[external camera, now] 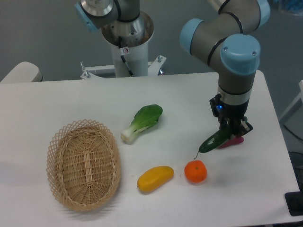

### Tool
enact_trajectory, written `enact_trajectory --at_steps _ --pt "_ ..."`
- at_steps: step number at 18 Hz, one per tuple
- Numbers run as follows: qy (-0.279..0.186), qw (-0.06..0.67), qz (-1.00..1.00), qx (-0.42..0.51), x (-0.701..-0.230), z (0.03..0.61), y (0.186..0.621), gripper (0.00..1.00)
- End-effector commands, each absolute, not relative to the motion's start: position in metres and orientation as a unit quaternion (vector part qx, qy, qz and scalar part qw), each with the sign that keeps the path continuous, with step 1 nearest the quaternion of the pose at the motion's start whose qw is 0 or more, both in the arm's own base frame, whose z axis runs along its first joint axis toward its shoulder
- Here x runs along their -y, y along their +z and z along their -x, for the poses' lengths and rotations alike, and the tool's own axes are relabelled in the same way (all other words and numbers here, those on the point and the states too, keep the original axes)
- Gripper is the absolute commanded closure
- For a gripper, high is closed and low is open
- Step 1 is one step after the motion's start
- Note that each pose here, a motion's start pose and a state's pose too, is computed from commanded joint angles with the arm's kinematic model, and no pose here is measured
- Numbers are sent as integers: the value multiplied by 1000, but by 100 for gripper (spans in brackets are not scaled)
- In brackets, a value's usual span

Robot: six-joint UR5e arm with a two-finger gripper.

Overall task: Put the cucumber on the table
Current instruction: 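Hold the green cucumber in the gripper above the table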

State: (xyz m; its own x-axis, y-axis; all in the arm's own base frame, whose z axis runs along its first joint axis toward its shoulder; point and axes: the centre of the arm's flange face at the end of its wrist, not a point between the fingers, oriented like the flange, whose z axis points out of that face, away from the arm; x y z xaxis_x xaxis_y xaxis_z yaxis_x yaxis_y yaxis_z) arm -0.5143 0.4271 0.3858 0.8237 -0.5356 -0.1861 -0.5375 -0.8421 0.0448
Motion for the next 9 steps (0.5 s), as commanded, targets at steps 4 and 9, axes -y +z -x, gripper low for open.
enact_trajectory --at_steps 4,9 --pt "94 4 955 -282 -427 513 383 71" --pt "88 4 958 -273 -428 509 376 71"
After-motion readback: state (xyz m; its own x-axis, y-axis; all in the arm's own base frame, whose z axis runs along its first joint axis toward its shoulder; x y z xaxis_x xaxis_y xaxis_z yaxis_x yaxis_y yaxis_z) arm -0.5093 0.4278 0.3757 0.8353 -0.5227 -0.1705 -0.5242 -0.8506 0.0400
